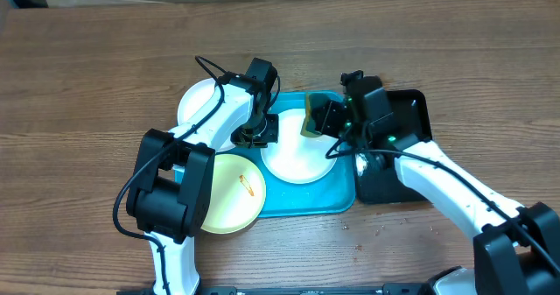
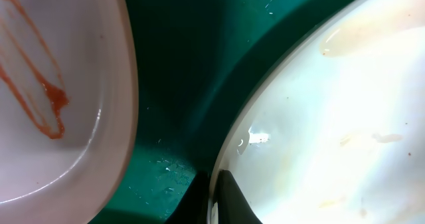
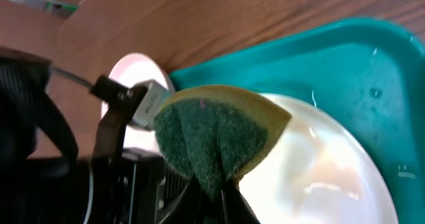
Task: Clean dirty plates on tray and stack at the side
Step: 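Return the sponge to the black tray with the right gripper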
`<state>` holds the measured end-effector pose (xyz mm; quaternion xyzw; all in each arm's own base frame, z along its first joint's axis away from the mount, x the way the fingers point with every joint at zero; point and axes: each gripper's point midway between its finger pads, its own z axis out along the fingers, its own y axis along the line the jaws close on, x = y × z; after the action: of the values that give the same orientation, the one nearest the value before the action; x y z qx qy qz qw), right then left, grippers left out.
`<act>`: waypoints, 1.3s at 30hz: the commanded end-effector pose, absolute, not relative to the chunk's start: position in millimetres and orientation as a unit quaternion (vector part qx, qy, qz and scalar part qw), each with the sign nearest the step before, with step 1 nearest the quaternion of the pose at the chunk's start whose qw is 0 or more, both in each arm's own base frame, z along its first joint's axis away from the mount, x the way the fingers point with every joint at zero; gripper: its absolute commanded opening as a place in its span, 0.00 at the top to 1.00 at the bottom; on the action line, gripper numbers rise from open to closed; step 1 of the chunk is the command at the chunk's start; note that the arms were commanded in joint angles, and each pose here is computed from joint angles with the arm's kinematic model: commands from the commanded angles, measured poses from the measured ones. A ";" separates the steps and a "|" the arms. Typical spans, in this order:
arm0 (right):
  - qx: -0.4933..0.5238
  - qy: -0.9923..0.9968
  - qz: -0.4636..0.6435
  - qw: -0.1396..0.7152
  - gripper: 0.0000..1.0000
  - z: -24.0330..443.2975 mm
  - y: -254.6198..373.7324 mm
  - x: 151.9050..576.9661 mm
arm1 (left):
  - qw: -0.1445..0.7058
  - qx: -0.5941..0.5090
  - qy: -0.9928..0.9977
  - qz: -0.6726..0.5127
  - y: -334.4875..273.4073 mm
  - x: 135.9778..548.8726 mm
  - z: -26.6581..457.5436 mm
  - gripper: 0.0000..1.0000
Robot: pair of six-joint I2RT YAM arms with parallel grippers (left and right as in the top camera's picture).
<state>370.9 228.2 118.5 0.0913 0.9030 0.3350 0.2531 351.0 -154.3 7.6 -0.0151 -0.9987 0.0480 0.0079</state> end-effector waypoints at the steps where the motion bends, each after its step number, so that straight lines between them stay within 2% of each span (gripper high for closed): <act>1: 0.054 0.881 0.410 0.228 0.96 145.0 224.5 365.0 | 0.015 -0.005 -0.999 0.032 -148.3 347.0 0.6 0.96; 4: 0.044 0.869 0.437 0.227 0.96 160.9 201.6 364.9 | -0.002 -0.005 -0.999 0.035 -148.7 351.2 11.6 0.96; 9: 0.082 0.892 0.391 0.212 0.96 152.7 142.5 351.8 | -0.060 -0.005 -0.998 0.027 -143.2 363.2 48.3 0.96; 16: 0.150 0.952 0.213 0.163 0.96 105.5 58.4 316.6 | -0.143 -0.001 -0.989 0.031 -136.7 372.4 107.3 0.96; 20: 0.164 0.968 0.132 0.139 0.96 90.9 32.4 299.9 | -0.174 0.001 -0.984 0.040 -136.7 375.1 130.0 0.96; 29: 0.170 0.972 0.106 0.120 0.96 81.2 25.5 288.3 | -0.222 0.003 -0.973 0.059 -145.0 394.1 174.9 0.96; 39: 0.167 0.971 0.123 0.116 0.96 28.9 31.8 268.7 | -0.278 -0.011 -0.955 0.102 -180.9 413.2 199.4 0.96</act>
<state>273.0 28.0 37.9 0.1721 0.9726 0.1121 0.1087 410.5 -158.6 178.9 -0.0026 -0.9655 0.0766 -0.2489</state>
